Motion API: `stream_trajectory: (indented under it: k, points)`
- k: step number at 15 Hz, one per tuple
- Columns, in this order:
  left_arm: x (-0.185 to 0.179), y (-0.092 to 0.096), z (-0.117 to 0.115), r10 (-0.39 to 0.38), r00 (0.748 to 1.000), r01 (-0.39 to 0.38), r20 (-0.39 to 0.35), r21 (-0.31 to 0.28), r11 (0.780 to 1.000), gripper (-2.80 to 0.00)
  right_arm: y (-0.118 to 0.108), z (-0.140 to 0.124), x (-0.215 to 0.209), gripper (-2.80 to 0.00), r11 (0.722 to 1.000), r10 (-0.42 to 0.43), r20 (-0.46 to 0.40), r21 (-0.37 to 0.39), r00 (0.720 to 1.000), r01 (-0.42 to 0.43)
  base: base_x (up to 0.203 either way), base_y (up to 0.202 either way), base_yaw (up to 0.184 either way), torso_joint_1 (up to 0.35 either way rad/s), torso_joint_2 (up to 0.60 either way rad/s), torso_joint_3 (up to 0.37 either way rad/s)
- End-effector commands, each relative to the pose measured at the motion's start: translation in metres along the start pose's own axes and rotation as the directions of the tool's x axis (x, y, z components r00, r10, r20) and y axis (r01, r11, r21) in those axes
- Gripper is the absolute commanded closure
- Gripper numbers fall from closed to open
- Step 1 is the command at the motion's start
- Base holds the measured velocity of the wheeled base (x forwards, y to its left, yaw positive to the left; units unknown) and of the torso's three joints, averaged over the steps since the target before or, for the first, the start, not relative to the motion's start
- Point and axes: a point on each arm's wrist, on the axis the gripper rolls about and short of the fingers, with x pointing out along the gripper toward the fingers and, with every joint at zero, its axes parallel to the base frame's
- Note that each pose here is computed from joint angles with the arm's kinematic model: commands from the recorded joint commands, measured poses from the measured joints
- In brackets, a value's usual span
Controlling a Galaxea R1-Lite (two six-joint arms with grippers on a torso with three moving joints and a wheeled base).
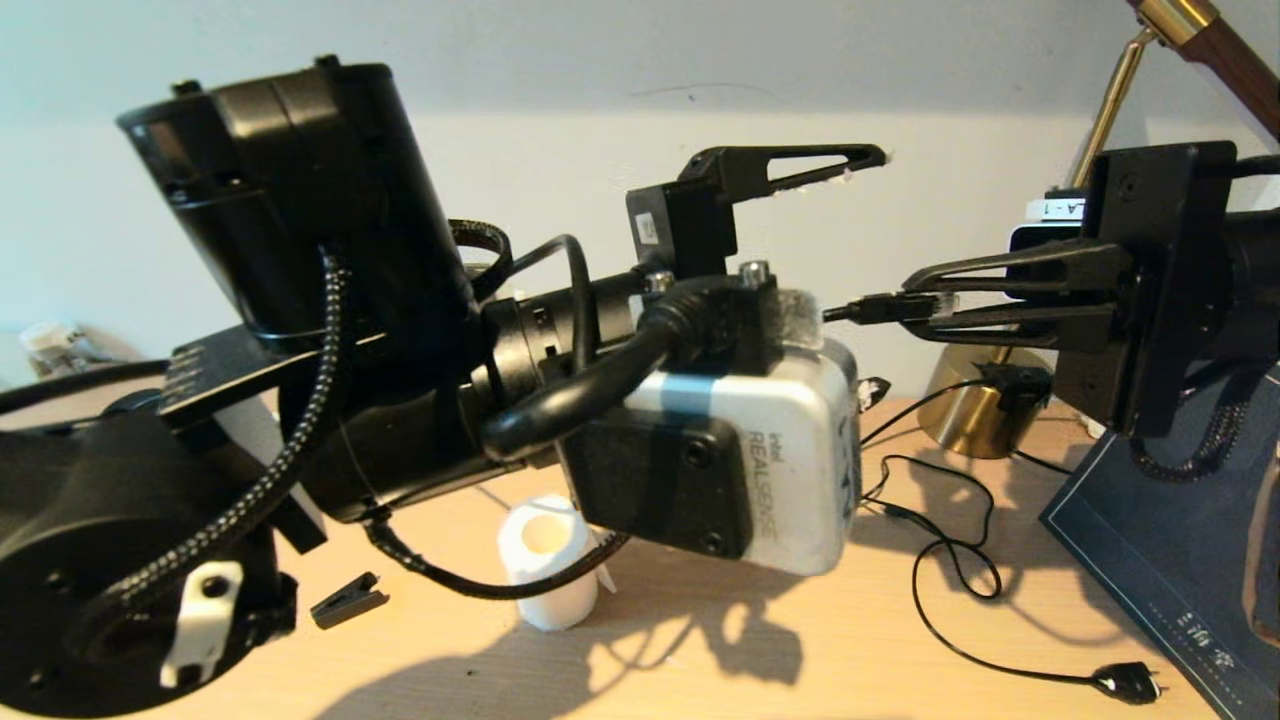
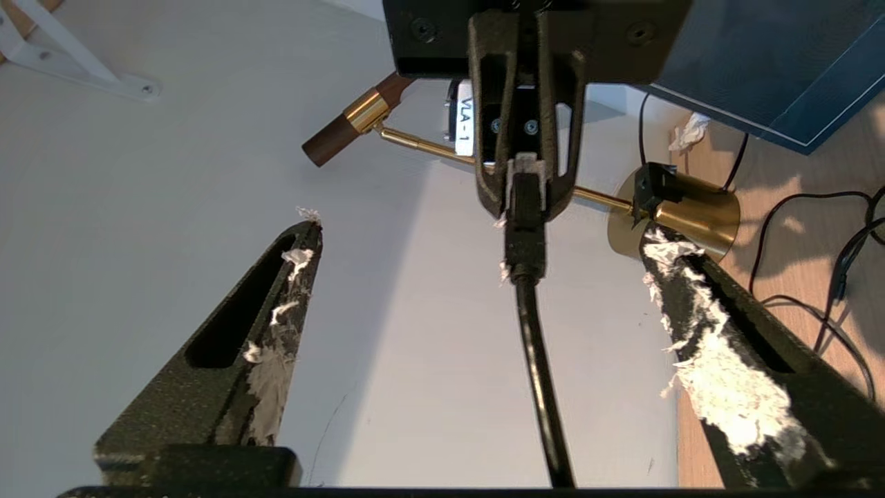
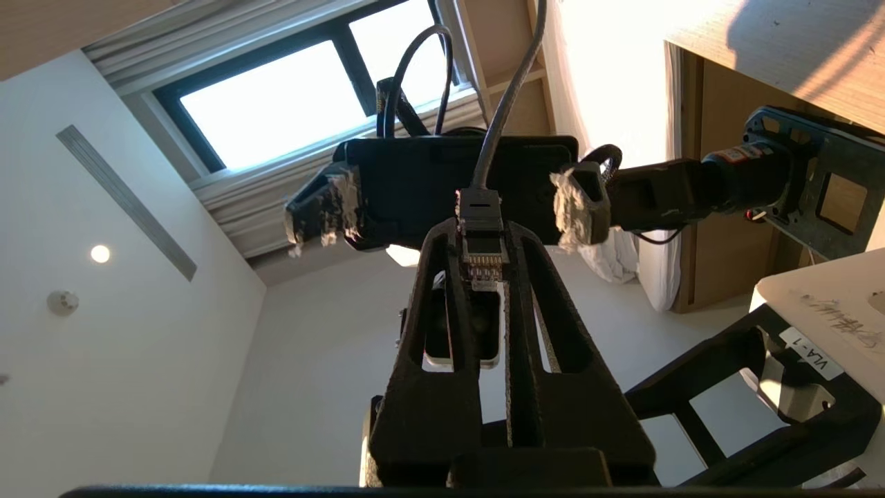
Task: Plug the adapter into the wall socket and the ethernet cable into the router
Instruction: Hand it to the other hand
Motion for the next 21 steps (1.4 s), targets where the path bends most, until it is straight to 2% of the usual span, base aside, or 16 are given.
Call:
stream_trajectory:
  k: [1,2,3,4,21]
  points:
    - [-0.0025,0.0004,0.0010,0.002,1.000,-0.002,0.002,0.009,1.000,-2.80,0.0008,-0.0026,-0.0011,0.00,1.000,0.003,-0.008,0.004,1.000,-0.003,0.000,0.000,0.000,0.000,0.00,0.000]
    - [-0.0028,0.0002,0.0011,0.001,1.000,-0.001,0.002,0.008,1.000,-2.80,0.0013,-0.0048,-0.0023,0.00,1.000,0.005,-0.008,0.000,1.000,-0.005,0.000,0.000,0.000,0.000,0.00,0.000]
    - [-0.0032,-0.0006,0.0011,-0.002,1.000,0.002,0.001,0.006,1.000,-0.46,0.0017,-0.0055,-0.0027,0.00,1.000,0.006,-0.009,-0.002,1.000,-0.006,0.000,0.000,0.000,0.000,0.00,0.000]
    - [-0.0033,-0.0008,0.0010,-0.002,1.000,0.002,0.000,0.006,1.000,0.00,0.0022,-0.0072,-0.0036,0.00,1.000,0.008,-0.010,-0.005,1.000,-0.008,0.000,0.000,0.000,0.000,0.00,0.000]
    - [-0.0007,-0.0035,0.0025,-0.009,1.000,0.009,0.007,0.003,1.000,0.00,-0.0001,-0.0053,-0.0026,0.00,1.000,0.003,-0.008,0.001,1.000,-0.003,0.000,0.000,0.000,0.000,0.00,0.000]
